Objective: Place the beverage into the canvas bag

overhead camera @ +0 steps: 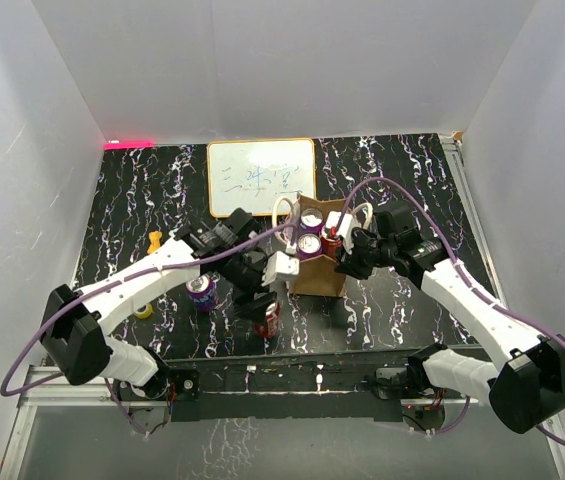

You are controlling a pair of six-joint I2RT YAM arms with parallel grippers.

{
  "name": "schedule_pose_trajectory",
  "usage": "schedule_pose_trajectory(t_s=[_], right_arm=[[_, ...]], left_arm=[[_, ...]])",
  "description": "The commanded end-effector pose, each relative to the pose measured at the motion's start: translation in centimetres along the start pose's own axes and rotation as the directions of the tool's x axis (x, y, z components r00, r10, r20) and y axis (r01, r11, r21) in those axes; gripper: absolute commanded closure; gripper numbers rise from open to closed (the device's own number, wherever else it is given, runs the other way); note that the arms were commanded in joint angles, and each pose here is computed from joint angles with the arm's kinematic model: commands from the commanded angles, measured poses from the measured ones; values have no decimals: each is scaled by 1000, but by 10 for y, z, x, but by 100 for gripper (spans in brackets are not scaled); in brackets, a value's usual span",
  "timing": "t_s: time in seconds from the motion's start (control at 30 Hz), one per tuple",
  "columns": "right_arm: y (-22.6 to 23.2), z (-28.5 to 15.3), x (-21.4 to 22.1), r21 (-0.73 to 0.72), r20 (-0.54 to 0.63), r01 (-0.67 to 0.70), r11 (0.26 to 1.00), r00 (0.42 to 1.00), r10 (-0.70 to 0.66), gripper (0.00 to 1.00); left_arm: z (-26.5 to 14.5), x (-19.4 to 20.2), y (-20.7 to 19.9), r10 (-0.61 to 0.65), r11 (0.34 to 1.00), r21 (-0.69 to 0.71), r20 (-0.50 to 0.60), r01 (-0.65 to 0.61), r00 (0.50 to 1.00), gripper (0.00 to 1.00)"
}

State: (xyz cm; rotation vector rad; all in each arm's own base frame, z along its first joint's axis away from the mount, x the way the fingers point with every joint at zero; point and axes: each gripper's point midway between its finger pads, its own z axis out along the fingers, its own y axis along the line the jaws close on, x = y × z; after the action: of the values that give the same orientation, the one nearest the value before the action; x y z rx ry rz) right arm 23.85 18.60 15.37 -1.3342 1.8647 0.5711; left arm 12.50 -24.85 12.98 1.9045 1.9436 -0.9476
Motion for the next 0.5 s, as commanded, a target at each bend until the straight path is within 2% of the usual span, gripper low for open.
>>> schedule_pose_trajectory(t_s=[0.0, 0.17, 0.47], right_arm=[[13, -3, 4, -39, 12, 22, 999, 1000, -22, 80], [17, -4, 6, -49, 21, 45, 998, 999, -44, 80], [22, -2, 9, -59, 37, 47, 997, 998, -45, 81]], left_arm=[[-30, -67, -10, 52, 997, 38, 169, -60, 984, 100], [-60, -114, -5, 71, 997, 1, 240, -73, 968, 100], [-100, -180, 31, 23, 990, -137, 397, 34, 918, 100]])
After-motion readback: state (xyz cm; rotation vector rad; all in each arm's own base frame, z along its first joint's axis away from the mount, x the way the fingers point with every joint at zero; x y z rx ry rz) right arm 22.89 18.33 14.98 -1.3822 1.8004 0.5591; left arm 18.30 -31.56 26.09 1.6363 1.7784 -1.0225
